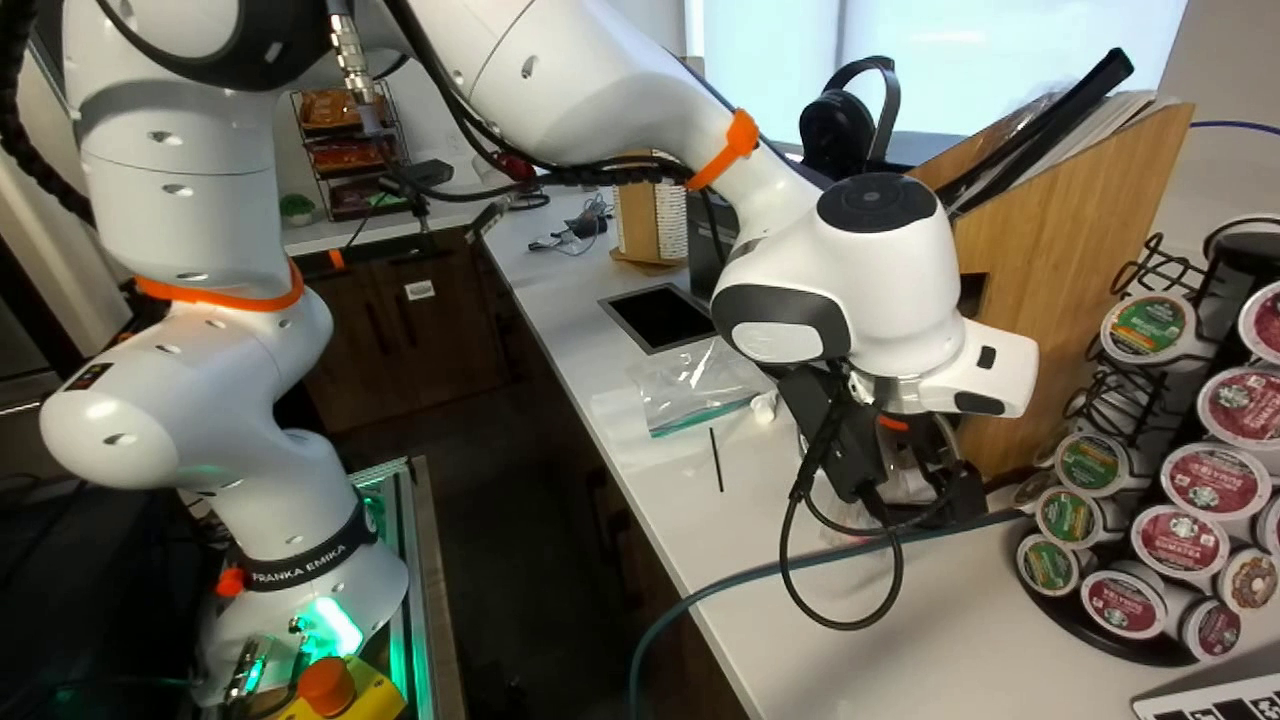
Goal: Put the coffee pods from the counter inside the two stacked coffee cups.
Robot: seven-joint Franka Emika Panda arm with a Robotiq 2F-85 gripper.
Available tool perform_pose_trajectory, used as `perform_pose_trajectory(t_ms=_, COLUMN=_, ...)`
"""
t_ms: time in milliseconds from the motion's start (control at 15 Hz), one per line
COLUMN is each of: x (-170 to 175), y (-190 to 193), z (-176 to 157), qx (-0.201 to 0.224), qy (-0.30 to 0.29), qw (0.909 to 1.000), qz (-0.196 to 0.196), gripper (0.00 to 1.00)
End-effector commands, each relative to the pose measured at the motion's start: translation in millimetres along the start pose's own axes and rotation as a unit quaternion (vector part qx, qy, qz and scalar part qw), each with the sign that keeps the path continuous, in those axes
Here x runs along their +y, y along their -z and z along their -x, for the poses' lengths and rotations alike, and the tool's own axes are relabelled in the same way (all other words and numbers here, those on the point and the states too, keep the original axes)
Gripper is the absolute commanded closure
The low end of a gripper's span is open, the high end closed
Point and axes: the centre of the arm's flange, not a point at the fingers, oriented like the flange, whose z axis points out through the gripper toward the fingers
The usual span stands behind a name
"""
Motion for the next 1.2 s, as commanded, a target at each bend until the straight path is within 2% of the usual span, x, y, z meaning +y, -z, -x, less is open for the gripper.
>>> perform_pose_trajectory(t_ms=0, x=-6, y=-12, z=-13, qx=-0.013, qy=0.035, qw=0.9993, qz=0.006, gripper=0.00)
perform_pose_trajectory(t_ms=467, x=-26, y=-31, z=-30, qx=-0.026, qy=0.091, qw=0.9952, qz=0.022, gripper=0.00)
perform_pose_trajectory(t_ms=1067, x=-44, y=-59, z=-28, qx=-0.053, qy=0.132, qw=0.9892, qz=0.037, gripper=0.01)
perform_pose_trajectory(t_ms=1133, x=-43, y=-60, z=-27, qx=-0.053, qy=0.131, qw=0.9892, qz=0.038, gripper=0.25)
